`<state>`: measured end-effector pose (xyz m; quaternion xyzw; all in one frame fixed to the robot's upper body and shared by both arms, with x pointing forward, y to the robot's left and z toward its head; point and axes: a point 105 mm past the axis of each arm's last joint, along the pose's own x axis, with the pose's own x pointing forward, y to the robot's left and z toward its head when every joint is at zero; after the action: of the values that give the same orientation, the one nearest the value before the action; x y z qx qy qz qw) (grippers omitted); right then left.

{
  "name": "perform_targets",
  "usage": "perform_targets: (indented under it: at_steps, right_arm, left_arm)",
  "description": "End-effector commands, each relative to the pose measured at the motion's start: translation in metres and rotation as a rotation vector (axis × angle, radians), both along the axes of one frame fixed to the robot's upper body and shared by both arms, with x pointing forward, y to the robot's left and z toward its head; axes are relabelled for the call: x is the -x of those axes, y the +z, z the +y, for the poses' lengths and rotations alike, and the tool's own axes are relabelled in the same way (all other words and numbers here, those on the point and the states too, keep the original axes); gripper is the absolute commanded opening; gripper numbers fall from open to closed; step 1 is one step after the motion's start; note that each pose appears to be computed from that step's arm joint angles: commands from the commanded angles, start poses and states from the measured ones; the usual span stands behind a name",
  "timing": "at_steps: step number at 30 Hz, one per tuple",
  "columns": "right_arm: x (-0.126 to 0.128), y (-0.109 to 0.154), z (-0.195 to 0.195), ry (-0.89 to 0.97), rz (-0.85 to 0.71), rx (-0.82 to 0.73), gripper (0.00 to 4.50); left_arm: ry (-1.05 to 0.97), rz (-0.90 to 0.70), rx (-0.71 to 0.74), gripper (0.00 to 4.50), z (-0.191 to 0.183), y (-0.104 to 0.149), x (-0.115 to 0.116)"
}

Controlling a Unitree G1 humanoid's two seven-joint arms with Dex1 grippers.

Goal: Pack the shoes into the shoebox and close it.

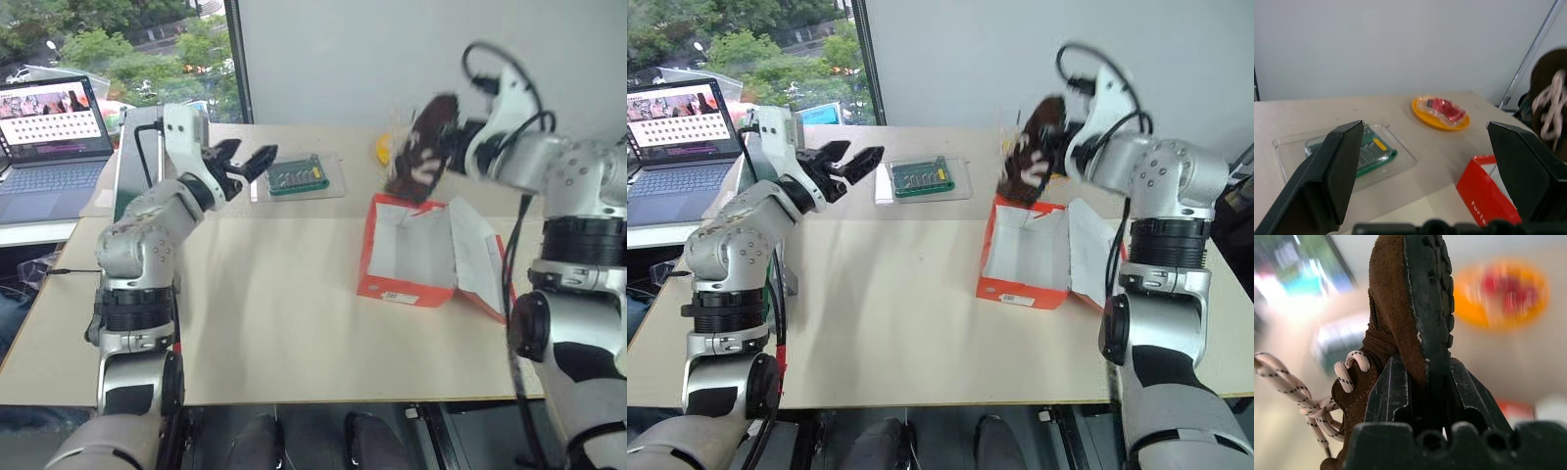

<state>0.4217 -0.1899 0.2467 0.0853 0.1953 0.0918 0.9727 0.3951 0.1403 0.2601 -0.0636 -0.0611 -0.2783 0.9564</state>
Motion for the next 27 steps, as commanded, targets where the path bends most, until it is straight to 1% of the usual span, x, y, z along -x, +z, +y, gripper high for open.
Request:
perform_targets:
  at_steps: [1, 3, 7, 9, 13, 14, 20, 25, 27]
  right_arm:
    - [0.002, -0.01, -0.016, -0.006, 0.047, 0.059, 0.41]
    - [0.003, -0.02, -0.019, 0.012, 0.083, 0.082, 0.41]
    - [0.003, -0.029, -0.02, 0.044, 0.119, 0.094, 0.41]
    - [0.002, -0.037, -0.026, 0.04, 0.128, 0.147, 0.41]
    - [0.005, -0.072, -0.039, 0.042, 0.231, 0.216, 0.41]
    - [0.006, -0.078, -0.042, 0.044, 0.246, 0.23, 0.41]
    - [0.007, -0.102, -0.05, 0.058, 0.314, 0.259, 0.41]
    - [0.007, -0.118, -0.056, 0.042, 0.361, 0.286, 0.41]
    - [0.006, -0.12, -0.053, 0.048, 0.367, 0.287, 1.42]
  left_arm:
    - [-0.006, -0.061, 0.001, 4.28, -0.006, 0.013, 0.007]
    - [-0.001, -0.06, 0.006, 4.28, -0.006, 0.011, 0.007]
    - [0.01, -0.058, 0.016, 4.28, -0.005, 0.008, 0.01]
    - [0.016, -0.057, 0.018, 4.28, -0.005, 0.007, 0.011]
    - [0.035, -0.063, 0.031, 4.28, -0.004, 0.005, 0.014]
    - [0.037, -0.063, 0.032, 4.28, -0.004, 0.004, 0.015]
    - [0.063, -0.05, 0.05, 4.28, -0.004, -0.006, 0.019]
    - [0.085, -0.045, 0.059, 4.28, -0.001, -0.008, 0.021]
    - [0.091, -0.044, 0.057, 4.31, 0.001, -0.008, 0.022]
